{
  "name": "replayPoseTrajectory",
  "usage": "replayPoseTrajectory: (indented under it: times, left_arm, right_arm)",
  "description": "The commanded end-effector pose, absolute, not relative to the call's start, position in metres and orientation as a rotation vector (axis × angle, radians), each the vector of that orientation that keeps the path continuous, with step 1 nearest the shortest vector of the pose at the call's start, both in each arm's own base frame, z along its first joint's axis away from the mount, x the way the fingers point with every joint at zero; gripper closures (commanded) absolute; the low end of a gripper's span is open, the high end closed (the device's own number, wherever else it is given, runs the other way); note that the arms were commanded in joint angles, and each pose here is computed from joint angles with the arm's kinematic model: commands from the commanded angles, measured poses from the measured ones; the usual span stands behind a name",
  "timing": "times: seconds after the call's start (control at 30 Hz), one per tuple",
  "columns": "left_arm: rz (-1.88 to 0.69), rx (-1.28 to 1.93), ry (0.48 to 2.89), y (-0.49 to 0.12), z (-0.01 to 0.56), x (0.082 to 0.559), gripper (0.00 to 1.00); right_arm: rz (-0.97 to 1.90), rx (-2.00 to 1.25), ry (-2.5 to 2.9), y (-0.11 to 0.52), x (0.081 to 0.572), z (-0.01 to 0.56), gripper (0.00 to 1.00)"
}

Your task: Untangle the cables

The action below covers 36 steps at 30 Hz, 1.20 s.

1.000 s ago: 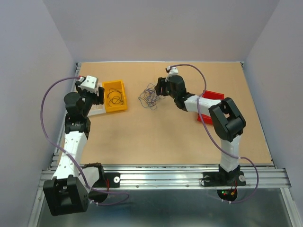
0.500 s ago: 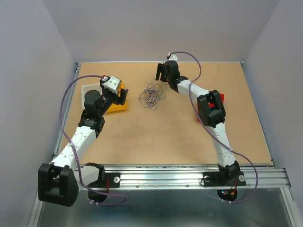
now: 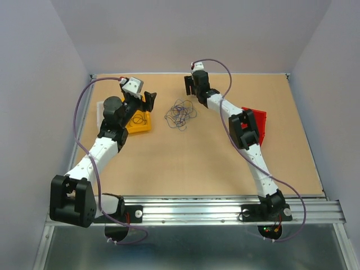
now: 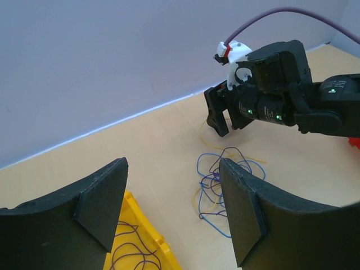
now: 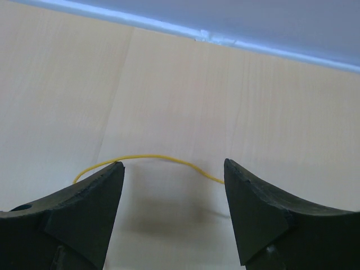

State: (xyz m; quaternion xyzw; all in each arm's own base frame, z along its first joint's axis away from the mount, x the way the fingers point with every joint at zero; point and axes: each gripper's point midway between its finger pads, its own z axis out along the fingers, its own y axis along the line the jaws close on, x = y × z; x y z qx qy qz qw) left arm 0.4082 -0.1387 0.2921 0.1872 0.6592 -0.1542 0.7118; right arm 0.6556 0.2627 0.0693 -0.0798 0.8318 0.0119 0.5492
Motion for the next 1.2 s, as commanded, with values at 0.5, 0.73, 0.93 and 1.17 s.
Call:
replayPoseTrajectory:
  times: [0.5,0.73,0.93,1.17]
  left_arm:
    - [-0.337,0.460,1.363,-0.141,0.308,0.387,0.23]
    - [-0.380,0.499,1.416,-0.152,0.287,0.394,0.23]
    - [-0.398,0.553,1.439,-0.170,0.270,0.394,0.23]
    - [-0.412,0.613,1.429,-0.187,0.264,0.390,0.23]
  right_arm:
    - [0.160,-0.604,1.819,0.309,0.662,0.082,1.00]
    - [0.282,-0.607,1.827,0.310,0.621,0.121,0.99]
    - [0.391,-0.564,1.698,0.296,0.549,0.172,0.99]
    - [0.483,-0.550,1.602,0.272,0.470,0.203,0.99]
